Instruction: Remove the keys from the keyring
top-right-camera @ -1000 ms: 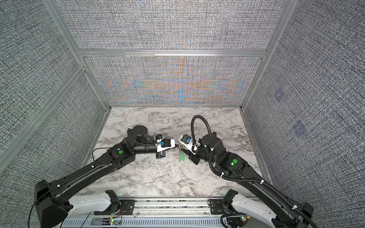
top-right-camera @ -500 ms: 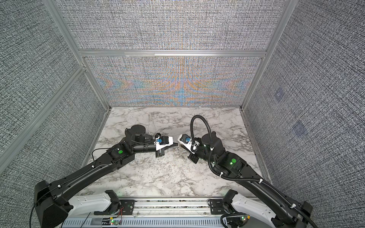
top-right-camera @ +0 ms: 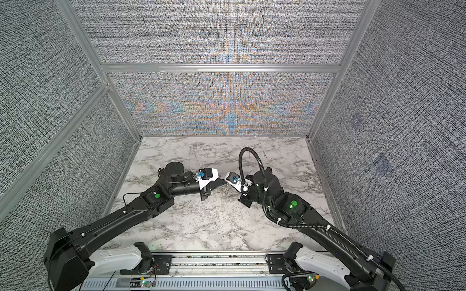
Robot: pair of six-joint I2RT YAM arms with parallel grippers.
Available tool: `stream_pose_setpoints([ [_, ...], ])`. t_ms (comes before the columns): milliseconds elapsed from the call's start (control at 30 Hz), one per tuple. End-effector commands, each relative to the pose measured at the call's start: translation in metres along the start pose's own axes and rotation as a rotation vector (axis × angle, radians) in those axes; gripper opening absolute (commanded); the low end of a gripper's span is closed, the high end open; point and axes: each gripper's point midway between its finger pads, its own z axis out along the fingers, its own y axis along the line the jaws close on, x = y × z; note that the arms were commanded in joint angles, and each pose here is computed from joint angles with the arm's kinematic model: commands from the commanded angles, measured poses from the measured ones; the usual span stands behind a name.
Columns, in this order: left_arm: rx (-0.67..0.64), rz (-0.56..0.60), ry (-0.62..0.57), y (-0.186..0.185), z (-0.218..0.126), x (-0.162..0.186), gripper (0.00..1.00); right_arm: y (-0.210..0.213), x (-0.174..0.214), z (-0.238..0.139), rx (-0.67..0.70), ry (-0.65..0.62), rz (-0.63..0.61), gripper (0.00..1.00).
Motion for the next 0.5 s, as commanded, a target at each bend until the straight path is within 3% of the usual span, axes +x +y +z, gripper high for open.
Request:
stream_pose_setpoints([
  [0, -0.027, 0.032, -0.129, 0.007, -0.002, -0.032, 0.0, 0.005, 0.004, 0.003, -0.019, 0.026, -0.031, 0.0],
  [300, -0.044, -0.008, -0.175, 0.009, -0.006, -0.031, 0.0, 0.007, -0.003, 0.005, -0.011, -0.017, -0.043, 0.0],
  [467, -0.009, -0.016, -0.204, 0.002, -0.01, -0.033, 0.0, 0.005, -0.006, -0.011, -0.013, -0.004, -0.038, 0.15],
])
